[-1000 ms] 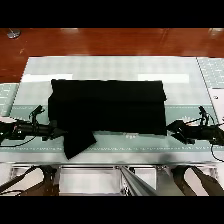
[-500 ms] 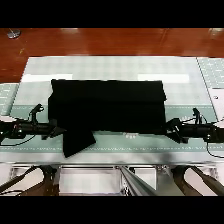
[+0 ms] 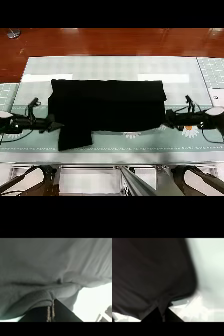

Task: Fold the shirts.

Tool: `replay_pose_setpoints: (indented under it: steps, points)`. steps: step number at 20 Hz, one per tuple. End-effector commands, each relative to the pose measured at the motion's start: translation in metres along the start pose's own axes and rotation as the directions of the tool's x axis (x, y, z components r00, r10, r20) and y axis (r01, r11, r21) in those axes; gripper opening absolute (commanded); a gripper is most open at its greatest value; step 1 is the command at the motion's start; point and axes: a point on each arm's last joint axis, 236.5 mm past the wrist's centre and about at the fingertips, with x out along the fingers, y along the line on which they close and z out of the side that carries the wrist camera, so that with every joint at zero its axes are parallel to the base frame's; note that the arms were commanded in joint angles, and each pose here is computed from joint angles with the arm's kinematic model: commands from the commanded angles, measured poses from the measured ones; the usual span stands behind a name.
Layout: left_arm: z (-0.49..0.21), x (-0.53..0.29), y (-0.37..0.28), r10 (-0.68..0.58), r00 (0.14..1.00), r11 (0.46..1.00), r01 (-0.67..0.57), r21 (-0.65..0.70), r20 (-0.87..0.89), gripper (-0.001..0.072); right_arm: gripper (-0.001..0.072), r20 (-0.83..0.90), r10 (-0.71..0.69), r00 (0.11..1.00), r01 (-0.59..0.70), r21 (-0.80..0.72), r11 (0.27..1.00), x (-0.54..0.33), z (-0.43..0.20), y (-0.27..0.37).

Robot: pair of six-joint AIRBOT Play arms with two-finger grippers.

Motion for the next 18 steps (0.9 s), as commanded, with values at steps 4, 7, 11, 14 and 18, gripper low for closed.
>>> replay_pose_setpoints:
  steps: [4,7,11,14,18]
  points:
    - [0.103,-0.052,-0.062,-0.091,0.954,0.991,0.057,0.123,0.285,0.0028,0.0035,0.129,0.027,0.991,-0.009,-0.138,0.990,-0.046,0.071,0.055]
    - [0.142,-0.048,-0.069,-0.058,0.935,0.992,0.013,0.128,0.351,0.0027,0.0034,0.141,0.051,0.989,-0.030,-0.145,0.989,-0.042,0.098,0.069]
    - [0.189,-0.028,-0.074,-0.038,0.927,0.996,0.003,0.093,0.373,0.0028,0.0035,0.175,0.058,0.983,-0.030,-0.156,0.987,-0.016,0.142,0.085]
    - [0.215,-0.008,-0.070,-0.040,0.938,0.999,0.029,0.037,0.345,0.0027,0.0035,0.182,0.053,0.982,-0.033,-0.108,0.994,-0.001,0.176,0.081]
    - [0.234,0.016,-0.062,-0.038,0.949,0.999,0.041,-0.003,0.312,0.0028,0.0035,0.166,0.066,0.984,-0.057,-0.055,0.997,0.020,0.201,0.076]
